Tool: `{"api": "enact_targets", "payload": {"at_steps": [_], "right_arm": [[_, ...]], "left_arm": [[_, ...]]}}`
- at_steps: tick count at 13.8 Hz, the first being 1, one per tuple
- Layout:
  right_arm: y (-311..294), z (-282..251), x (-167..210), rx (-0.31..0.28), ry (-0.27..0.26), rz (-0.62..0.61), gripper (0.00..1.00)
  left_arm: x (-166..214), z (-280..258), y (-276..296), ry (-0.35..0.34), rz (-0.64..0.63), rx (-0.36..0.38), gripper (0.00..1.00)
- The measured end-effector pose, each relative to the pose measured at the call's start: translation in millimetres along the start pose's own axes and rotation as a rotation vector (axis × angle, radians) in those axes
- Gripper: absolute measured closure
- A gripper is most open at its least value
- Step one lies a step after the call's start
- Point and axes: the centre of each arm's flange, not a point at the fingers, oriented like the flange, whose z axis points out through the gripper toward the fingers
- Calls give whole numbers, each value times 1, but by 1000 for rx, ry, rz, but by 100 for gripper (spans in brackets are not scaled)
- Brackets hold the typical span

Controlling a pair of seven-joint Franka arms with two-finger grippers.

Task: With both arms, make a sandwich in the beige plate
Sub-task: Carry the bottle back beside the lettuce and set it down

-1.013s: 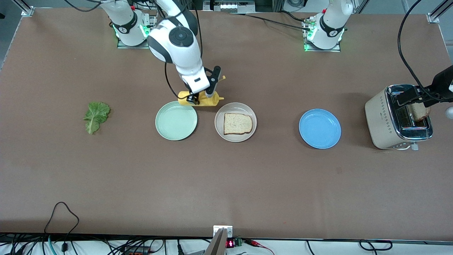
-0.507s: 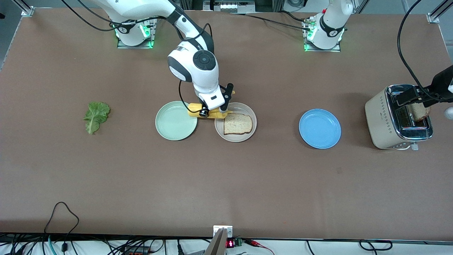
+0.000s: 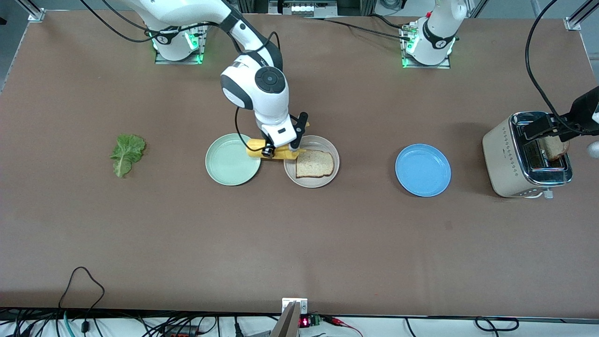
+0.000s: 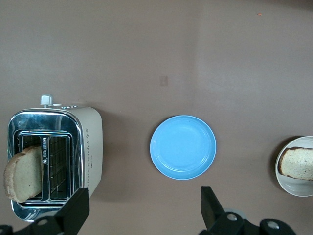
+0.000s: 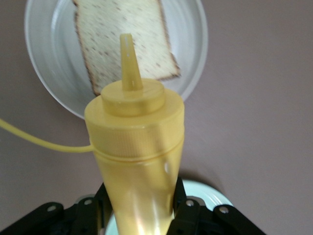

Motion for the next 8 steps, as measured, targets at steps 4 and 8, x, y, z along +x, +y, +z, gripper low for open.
{"api": "enact_targets", "payload": {"at_steps": [4, 8], "right_arm": [[61, -48, -70, 61, 40, 19, 48], [129, -71, -174, 169, 195, -36, 48]], "left_arm": [[0, 0, 2, 0, 4, 0, 0], [0, 0, 5, 0, 9, 0, 0]]}}
